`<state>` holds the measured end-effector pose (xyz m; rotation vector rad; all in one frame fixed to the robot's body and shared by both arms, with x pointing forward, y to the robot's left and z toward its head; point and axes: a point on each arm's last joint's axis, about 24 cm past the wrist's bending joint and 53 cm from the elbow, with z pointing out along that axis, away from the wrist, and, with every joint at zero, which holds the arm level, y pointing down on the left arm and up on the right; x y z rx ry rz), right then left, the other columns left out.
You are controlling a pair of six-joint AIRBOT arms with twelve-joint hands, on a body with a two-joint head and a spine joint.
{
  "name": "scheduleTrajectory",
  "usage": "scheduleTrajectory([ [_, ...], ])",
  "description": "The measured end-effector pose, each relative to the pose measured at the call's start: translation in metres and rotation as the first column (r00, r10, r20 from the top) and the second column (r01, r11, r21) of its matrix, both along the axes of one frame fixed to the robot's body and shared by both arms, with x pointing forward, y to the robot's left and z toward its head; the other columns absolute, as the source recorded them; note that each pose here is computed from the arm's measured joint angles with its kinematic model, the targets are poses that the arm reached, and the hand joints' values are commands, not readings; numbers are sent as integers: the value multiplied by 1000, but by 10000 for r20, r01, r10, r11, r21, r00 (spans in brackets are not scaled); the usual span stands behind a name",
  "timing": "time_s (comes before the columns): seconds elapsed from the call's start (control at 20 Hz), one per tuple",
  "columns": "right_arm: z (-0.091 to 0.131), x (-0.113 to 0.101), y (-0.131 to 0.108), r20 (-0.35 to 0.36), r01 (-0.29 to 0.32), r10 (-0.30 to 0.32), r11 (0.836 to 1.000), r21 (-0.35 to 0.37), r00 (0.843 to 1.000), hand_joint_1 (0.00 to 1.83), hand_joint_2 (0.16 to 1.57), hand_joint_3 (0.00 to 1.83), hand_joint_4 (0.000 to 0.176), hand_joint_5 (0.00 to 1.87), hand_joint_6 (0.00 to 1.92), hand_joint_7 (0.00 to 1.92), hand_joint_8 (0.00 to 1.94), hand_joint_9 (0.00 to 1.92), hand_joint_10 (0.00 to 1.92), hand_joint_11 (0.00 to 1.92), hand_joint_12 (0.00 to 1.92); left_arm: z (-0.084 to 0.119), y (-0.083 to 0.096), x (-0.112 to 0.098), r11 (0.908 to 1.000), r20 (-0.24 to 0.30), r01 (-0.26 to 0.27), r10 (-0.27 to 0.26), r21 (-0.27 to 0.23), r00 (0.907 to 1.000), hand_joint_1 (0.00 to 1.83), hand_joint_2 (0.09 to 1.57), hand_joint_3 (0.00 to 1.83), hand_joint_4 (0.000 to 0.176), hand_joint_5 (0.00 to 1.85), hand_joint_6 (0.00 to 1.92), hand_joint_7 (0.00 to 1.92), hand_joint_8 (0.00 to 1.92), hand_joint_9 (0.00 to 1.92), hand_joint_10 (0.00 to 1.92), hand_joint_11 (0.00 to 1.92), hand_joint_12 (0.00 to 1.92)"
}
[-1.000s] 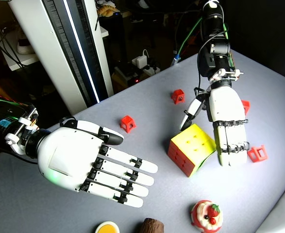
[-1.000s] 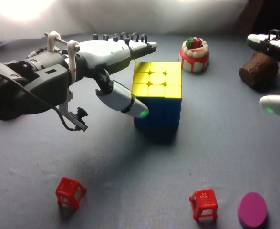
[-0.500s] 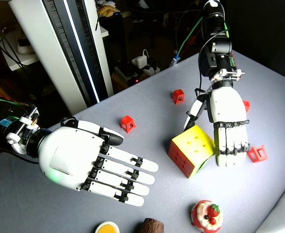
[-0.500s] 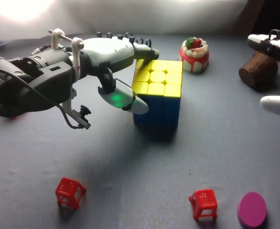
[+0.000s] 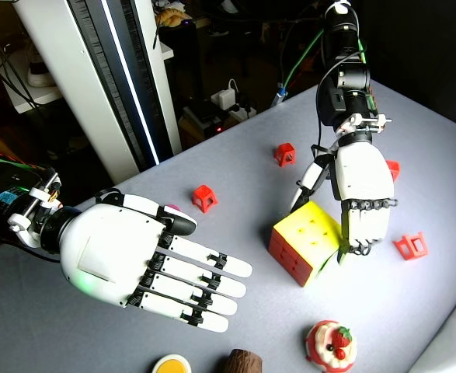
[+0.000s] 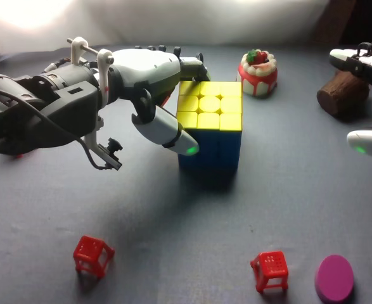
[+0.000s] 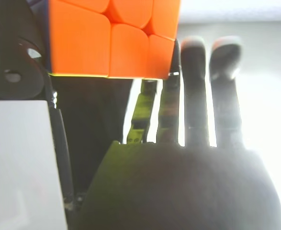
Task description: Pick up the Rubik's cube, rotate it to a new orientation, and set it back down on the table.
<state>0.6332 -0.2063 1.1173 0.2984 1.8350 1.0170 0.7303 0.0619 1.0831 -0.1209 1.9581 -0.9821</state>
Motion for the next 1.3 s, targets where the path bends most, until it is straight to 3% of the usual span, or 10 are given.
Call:
scheduleTrajectory([
  [0.15, 0, 0, 0, 10, 0, 0, 10000, 12, 10000, 571, 1309, 23, 0, 0, 0, 0, 0, 0, 0, 0, 0, 3, 1, -2, 10000, 116, 62, -62, 27, 9999, 956, 1129, 453, 0, 607, 1697, 556, 1921, 674, 1921, 852, 1921],
  [0.35, 4, 0, 1, 139, -13, 12, 10000, 93, 9999, 456, 1333, 20, 0, 0, 0, 0, 0, 0, 0, 24, 12, 9, 0, -4, 9999, 309, 144, -142, -60, 9994, 1096, 1034, 626, 0, 647, 1612, 646, 1797, 723, 1921, 802, 1921],
  [0.55, 13, -1, 4, 532, -194, 183, 9996, 210, 9984, 345, 1381, 0, 0, 0, 0, 0, 0, 0, 0, 0, 893, 26, 5, -6, 9993, 790, 256, -232, -290, 9966, 1082, 947, 881, 0, 630, 1760, 681, 1910, 853, 1921, 963, 1921],
  [0.65, 17, -3, 9, 773, -410, 392, 9989, 214, 9962, 231, 1469, 18, 0, 0, 0, 0, 0, 23, 11, 0, 1127, 38, 6, -9, 9980, 1127, 359, -299, -514, 9932, 1031, 1005, 584, 0, 863, 1906, 997, 1921, 1081, 1921, 1172, 1921],
  [0.75, 21, -3, 13, 1095, -642, 612, 9976, 243, 9921, 153, 1545, 12, 0, 19, 7, 32, 6, 60, 38, 0, 893, 49, 6, -13, 9961, 1408, 505, -400, -725, 9892, 1235, 980, 445, 0, 1043, 1920, 1134, 1921, 1221, 1921, 1305, 1921],
  [0.85, 21, 0, 16, 1371, -845, 814, 9963, 172, 9872, 5, 1556, 25, 0, 76, 34, 138, 35, 149, 145, 0, 1173, 58, 5, -17, 9928, 1630, 652, -481, -1008, 9855, 1376, 940, 439, 0, 979, 1921, 1128, 1921, 1217, 1921, 1303, 1921],
  [0.95, 21, 4, 18, 1610, -934, 892, 9954, 193, 9829, 0, 1499, 0, 0, 66, 73, 147, 12, 29, 458, 0, 1000, 66, 6, -20, 9909, 1880, 767, -549, -1107, 9806, 1136, 782, 1130, 0, 759, 1803, 866, 1921, 1074, 1921, 1151, 1921],
  [1.15, 21, 14, 27, 2029, -1142, 1057, 9930, 306, 9735, 0, 1357, 0, 0, 25, 23, 51, 3, 12, 333, 0, 593, 87, 8, -28, 9843, 2526, 1083, -705, -1392, 9650, 1115, 811, 1125, 22, 696, 1872, 790, 1863, 903, 1921, 986, 1921],
  [1.2, 23, 16, 31, 2236, -1257, 1141, 9913, 386, 9680, 0, 1339, 0, 0, 52, 28, 94, 16, 45, 372, 0, 819, 91, 6, -31, 9816, 2626, 1181, -757, -1498, 9619, 1134, 802, 1094, 0, 690, 1826, 828, 1795, 902, 1921, 971, 1921],
  [1.3, 23, 19, 34, 2446, -1318, 1159, 9900, 494, 9627, 0, 1336, 0, 0, 99, 40, 135, 17, 21, 443, 0, 922, 100, 4, -37, 9765, 2902, 1405, -885, -1637, 9529, 1166, 727, 1207, 0, 724, 1826, 914, 1775, 1003, 1921, 1081, 1921],
])
